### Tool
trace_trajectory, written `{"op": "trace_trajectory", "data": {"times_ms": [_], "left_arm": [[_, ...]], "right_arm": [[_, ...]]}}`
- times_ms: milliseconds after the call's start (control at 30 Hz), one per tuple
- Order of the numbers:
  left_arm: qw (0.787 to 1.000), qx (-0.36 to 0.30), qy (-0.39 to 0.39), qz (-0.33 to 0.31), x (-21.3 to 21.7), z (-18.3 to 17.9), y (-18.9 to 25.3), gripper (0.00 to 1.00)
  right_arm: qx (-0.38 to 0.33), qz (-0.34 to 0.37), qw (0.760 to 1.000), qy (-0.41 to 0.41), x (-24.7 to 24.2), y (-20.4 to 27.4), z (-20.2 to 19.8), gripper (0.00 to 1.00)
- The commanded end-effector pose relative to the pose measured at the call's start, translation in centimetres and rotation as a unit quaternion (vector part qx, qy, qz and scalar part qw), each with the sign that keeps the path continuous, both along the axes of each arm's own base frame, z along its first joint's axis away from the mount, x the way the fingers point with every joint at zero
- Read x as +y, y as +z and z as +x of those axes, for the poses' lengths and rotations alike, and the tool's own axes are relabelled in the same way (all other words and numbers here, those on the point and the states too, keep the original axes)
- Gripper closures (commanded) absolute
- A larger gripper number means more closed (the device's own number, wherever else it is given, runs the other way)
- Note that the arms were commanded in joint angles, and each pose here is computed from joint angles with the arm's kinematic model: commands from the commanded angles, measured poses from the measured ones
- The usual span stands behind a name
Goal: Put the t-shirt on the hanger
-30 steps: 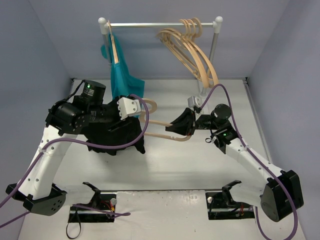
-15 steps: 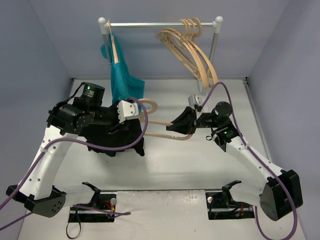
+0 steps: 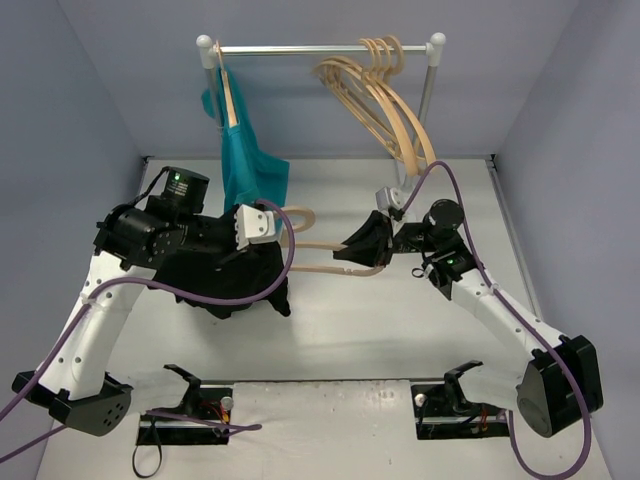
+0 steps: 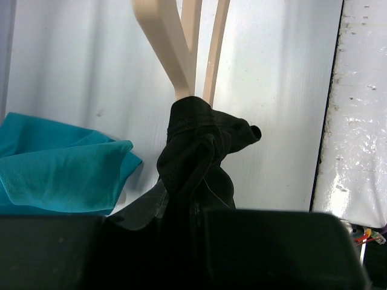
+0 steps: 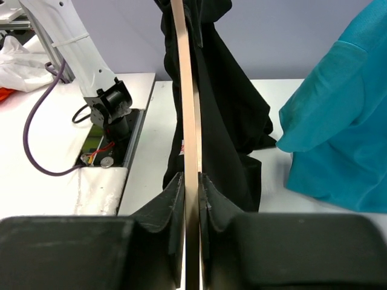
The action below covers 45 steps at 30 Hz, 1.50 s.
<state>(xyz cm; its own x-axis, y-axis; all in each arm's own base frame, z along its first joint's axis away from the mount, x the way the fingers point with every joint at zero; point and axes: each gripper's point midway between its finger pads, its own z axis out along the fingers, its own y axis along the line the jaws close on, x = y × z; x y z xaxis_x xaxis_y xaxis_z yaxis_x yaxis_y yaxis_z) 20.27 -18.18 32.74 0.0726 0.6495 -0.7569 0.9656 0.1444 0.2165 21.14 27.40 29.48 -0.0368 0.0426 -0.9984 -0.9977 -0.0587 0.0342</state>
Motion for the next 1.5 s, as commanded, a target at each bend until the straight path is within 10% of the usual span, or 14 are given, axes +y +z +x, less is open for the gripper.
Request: {"op": "trace_trajectory", "data": {"times_ms": [0, 300, 567, 867, 1167, 1467], "left_arm": [[0.999, -0.040, -0.019, -0.027, -0.4, -0.1, 1.9, 1.00], [0.998, -0.045, -0.005, -0.036, -0.3, -0.1, 2.0, 1.00], [0.994, -0.055, 0.081, -0.057, -0.3, 3.1, 1.3, 1.00], [0.985, -0.071, 0.121, -0.103, -0.3, 3.6, 2.1, 1.00], [0.981, -0.101, 0.087, -0.139, -0.1, 0.6, 3.3, 1.00], [0.981, -0.102, 0.089, -0.142, 0.1, 0.3, 2.7, 1.00]], "right_arm": [[-0.077, 0.037, 0.996, -0.017, -0.1, 4.3, 1.1, 0.89], [-0.006, 0.040, 0.991, -0.126, -3.5, 5.5, 6.0, 0.37], [0.040, 0.079, 0.928, -0.362, -9.8, 8.2, 7.9, 0.32], [0.210, 0.122, 0.889, -0.389, -6.8, 2.2, 4.4, 0.40], [0.273, 0.033, 0.908, -0.317, 3.8, -5.7, 1.5, 0.65], [0.270, 0.014, 0.925, -0.268, 10.4, -7.5, 0.3, 0.55]]}}
